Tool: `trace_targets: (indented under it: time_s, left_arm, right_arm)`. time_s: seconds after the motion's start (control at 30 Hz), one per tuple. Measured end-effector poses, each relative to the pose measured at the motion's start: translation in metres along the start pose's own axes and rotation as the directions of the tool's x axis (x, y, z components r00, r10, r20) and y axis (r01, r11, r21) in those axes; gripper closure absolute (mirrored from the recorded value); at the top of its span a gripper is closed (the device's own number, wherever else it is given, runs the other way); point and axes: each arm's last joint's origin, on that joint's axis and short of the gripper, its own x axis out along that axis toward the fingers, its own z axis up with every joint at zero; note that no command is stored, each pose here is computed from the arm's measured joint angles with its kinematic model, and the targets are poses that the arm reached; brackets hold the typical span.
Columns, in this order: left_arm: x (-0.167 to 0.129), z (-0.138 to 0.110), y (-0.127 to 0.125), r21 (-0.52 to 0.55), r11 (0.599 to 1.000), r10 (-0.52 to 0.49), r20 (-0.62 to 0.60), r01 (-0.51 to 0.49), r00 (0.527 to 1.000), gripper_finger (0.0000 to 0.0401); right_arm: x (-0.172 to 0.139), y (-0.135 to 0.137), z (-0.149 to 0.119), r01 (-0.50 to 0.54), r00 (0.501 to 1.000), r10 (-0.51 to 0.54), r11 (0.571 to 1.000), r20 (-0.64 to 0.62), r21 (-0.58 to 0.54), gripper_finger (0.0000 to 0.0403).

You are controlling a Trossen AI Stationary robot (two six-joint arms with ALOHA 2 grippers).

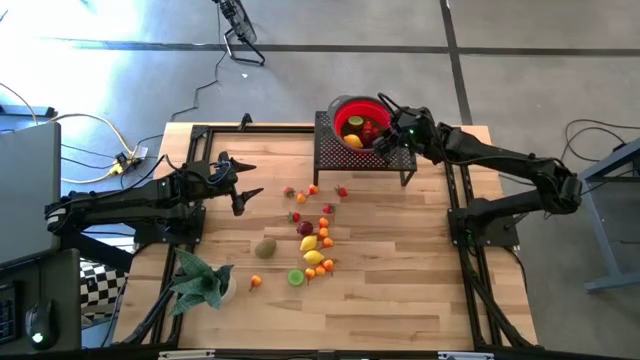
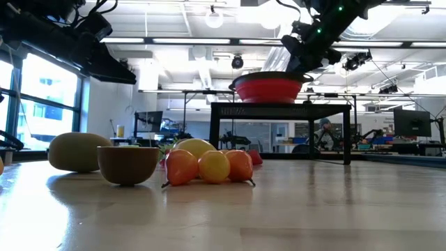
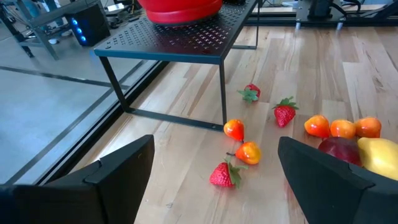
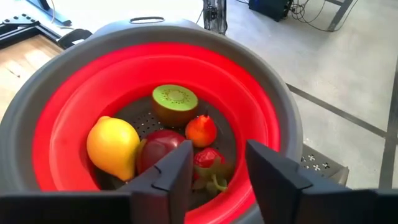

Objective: Pick & Place Fruit
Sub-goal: Put the strawberry into the strainer on the shelf

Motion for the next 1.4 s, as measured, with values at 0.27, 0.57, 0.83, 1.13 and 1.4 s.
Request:
trace_targets:
  time_s: [0.27,0.57,0.83,1.13,1.4]
  left_arm:
    - [0.0,0.0,0.0,0.0,1.0,0.0,0.0,0.0,1.0,0.0064]
    - [0.0,0.0,0.0,0.0,1.0,0.0,0.0,0.0,1.0,0.0064]
    - [0.0,0.0,0.0,0.0,1.0,0.0,0.0,0.0,1.0,0.0064]
    - [0.0,0.0,0.0,0.0,1.0,0.0,0.0,0.0,1.0,0.0064]
    - [0.0,0.0,0.0,0.0,1.0,0.0,0.0,0.0,1.0,0.0064]
  right_arm:
    - [0.0,0.001,0.002,-0.006,1.0,0.005,1.0,0.024,0.011,0.0223]
    - [0.0,0.001,0.003,-0.006,1.0,0.006,1.0,0.028,0.012,0.0223]
    - [-0.006,0.005,0.005,-0.038,0.997,0.037,0.999,0.061,0.015,0.0222]
    - [-0.045,0.013,0.016,-0.145,0.969,0.143,0.989,0.199,-0.005,0.0222]
    - [-0.089,0.022,0.016,-0.335,0.904,0.327,0.942,0.274,-0.02,0.0222]
